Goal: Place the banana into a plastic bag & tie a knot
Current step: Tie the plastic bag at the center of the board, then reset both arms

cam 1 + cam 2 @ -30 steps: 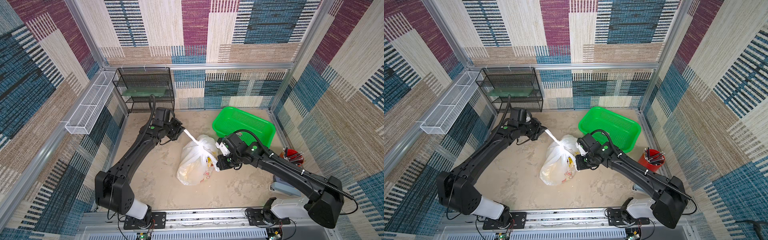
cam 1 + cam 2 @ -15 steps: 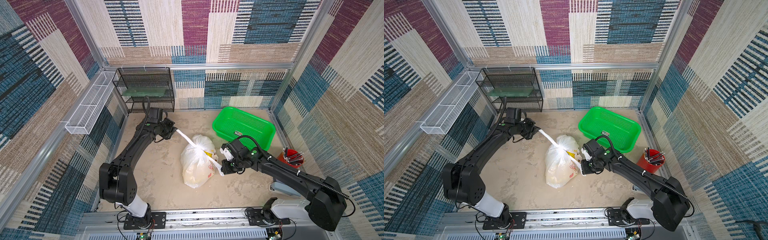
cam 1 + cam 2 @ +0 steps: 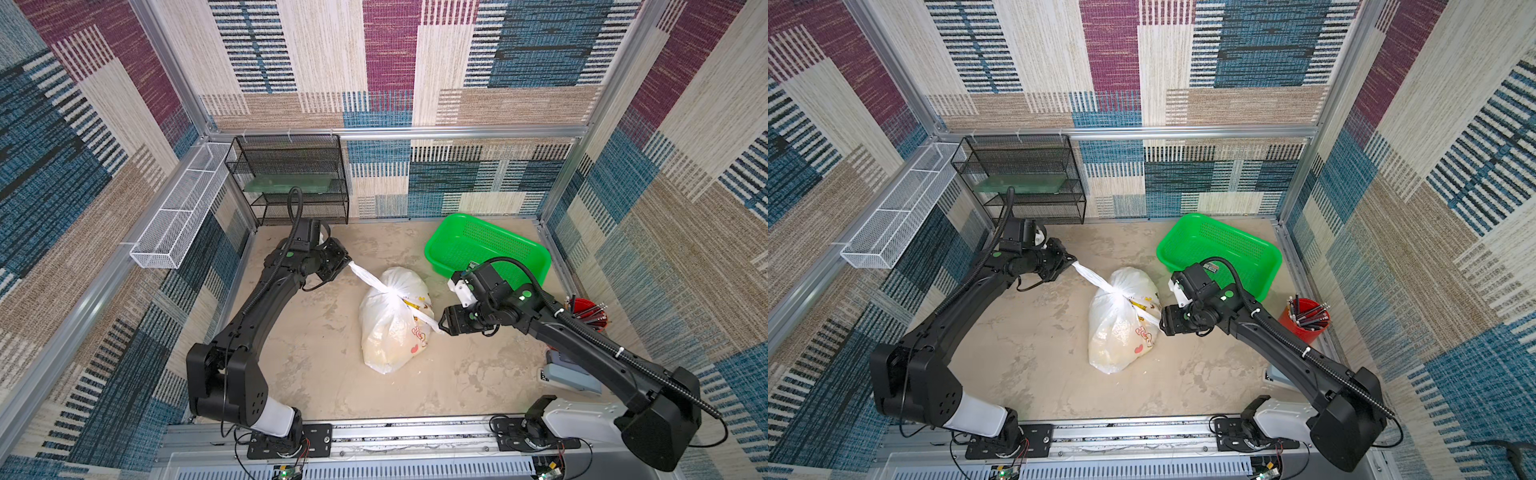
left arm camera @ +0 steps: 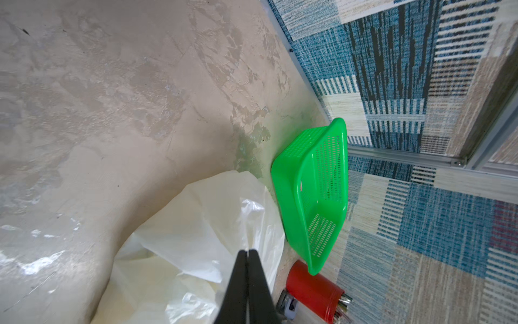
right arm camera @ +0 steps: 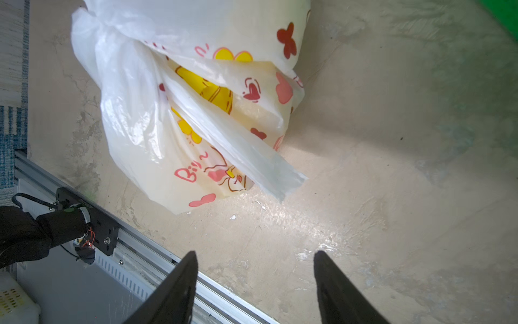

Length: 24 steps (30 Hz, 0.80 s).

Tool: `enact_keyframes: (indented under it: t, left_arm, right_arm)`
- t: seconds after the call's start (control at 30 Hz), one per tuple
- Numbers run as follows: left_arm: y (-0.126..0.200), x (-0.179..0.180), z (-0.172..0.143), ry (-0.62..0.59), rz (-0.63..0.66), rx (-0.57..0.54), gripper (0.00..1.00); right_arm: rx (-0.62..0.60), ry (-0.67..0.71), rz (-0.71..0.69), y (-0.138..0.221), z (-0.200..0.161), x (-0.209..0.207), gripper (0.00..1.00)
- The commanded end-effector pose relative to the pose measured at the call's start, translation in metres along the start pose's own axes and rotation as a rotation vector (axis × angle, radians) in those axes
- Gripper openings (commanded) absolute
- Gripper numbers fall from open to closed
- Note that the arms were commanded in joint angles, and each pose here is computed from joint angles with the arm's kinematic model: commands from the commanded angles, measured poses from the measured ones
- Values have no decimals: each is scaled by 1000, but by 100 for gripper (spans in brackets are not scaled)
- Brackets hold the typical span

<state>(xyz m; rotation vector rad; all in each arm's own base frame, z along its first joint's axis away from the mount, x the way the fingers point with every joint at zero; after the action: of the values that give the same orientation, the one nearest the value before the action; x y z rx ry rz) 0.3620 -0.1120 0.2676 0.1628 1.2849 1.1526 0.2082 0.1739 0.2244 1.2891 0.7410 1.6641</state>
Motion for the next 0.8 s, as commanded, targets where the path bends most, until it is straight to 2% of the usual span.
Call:
enact_keyframes:
  t: [0.0,0.03,0.07,0.1,0.17,0.27,0.4,0.47,0.5,0.6,0.7,0.77]
  left_arm:
    - [6,5,-9,-101,23,29,100]
    - [8,6,-10,-118,27,31,99]
    - [11,6,-11,-137,36,29,99]
    - [13,6,-11,-155,39,22,99]
    - [19,6,-12,-200,48,0,99]
    - [28,11,-13,-261,91,-26,99]
    - [46,23,-18,-272,114,-149,99]
    - [59,31,-21,-288,154,-215,99]
    - [66,39,-23,-287,202,-251,98]
    - [91,63,-29,-257,390,-334,99]
    - [119,93,-31,-167,611,-483,99]
    - [121,98,-31,-270,615,-559,99]
  right_arm:
    - [-93,20,41,14,12,5,74]
    - [-128,21,54,20,17,6,77]
    - [-164,23,66,27,22,7,98]
    - [-200,26,78,34,27,8,95]
    - [-310,16,88,53,39,7,95]
    - [-532,-47,73,84,58,-8,95]
    - [-805,-179,51,119,73,-49,95]
    - [-898,-247,-18,127,78,-71,95]
    - [-938,-312,-104,127,81,-88,95]
    - [-987,-367,-266,110,86,-128,95]
    - [-1025,-249,-345,81,88,-147,95]
    - [-1057,-225,-383,68,87,-158,95]
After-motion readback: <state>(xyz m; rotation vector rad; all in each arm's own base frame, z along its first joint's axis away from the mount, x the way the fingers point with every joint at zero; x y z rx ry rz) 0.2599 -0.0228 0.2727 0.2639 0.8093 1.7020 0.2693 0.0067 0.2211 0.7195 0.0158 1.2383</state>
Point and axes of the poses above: each gripper's point midway between its finger pads, its own y axis back along the fingers, its own x axis along the line the jaws close on, z = x × y, the point moved 6 cm from there along y, back along the fingers, and after that the axes turned 13 degrees about -y, right-handed, at the moved point
